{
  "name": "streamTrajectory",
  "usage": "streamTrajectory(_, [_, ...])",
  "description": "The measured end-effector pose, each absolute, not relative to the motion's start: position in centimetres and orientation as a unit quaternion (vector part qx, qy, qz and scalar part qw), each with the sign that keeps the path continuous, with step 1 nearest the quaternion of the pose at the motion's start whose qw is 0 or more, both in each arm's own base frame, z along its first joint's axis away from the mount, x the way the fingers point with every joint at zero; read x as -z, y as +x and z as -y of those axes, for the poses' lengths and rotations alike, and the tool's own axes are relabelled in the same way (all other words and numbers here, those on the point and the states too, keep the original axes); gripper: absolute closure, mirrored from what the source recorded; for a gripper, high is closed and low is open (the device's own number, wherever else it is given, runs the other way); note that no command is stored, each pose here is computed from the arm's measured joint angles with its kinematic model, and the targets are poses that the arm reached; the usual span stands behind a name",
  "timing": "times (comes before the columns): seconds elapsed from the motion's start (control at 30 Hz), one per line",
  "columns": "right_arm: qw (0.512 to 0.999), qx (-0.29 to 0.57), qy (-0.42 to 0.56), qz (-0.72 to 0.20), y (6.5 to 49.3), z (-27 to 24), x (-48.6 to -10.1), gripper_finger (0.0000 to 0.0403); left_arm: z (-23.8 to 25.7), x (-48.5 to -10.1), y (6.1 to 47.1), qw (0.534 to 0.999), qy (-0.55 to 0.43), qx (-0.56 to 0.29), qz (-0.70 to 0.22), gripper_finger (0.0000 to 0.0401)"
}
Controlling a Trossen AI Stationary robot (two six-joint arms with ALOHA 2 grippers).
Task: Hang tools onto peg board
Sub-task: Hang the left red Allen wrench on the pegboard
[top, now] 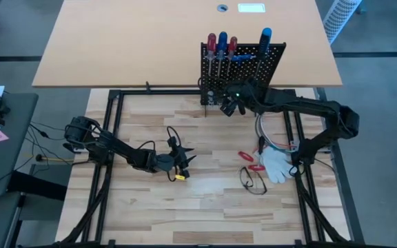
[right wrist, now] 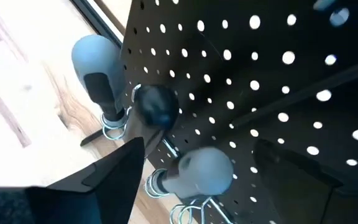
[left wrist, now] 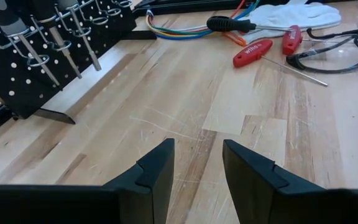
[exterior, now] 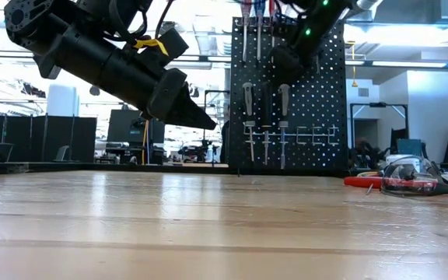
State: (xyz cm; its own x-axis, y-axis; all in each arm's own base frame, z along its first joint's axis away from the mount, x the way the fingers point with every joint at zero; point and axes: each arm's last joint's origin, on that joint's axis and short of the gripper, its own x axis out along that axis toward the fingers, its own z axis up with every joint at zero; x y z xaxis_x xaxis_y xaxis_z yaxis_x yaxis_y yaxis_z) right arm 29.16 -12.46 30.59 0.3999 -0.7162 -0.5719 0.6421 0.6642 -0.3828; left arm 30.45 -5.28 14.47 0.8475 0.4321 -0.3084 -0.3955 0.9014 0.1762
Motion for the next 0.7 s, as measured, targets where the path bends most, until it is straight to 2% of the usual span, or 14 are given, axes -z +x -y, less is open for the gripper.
streamTrajectory(0.13, [0.835, 0.406, -0.078, -0.362, 28.9, 10.8, -31.5, 0.0114, 5.3, -14.5, 30.4, 0.96, 0.053, -0.215, -0.173, 0.027])
streamTrajectory(0.27, [0.845, 0.371, -0.095, -0.374, 28.1, 7.7, -32.3, 0.0118, 5.7, -14.4, 30.4, 0.961, 0.059, -0.209, -0.174, 0.027])
streamTrajectory(0.47, [0.841, 0.307, -0.079, -0.439, 26.4, 1.5, -30.6, 0.0118, 6.3, -14.4, 30.3, 0.962, 0.067, -0.198, -0.175, 0.027])
streamTrajectory(0.57, [0.812, 0.325, -0.003, -0.484, 24.7, -0.4, -28.2, 0.0118, 6.5, -14.5, 30.2, 0.963, 0.067, -0.195, -0.174, 0.027])
streamTrajectory(0.7, [0.738, 0.392, 0.085, -0.543, 22.0, -1.4, -24.6, 0.0118, 6.6, -14.5, 30.2, 0.963, 0.067, -0.193, -0.174, 0.027])
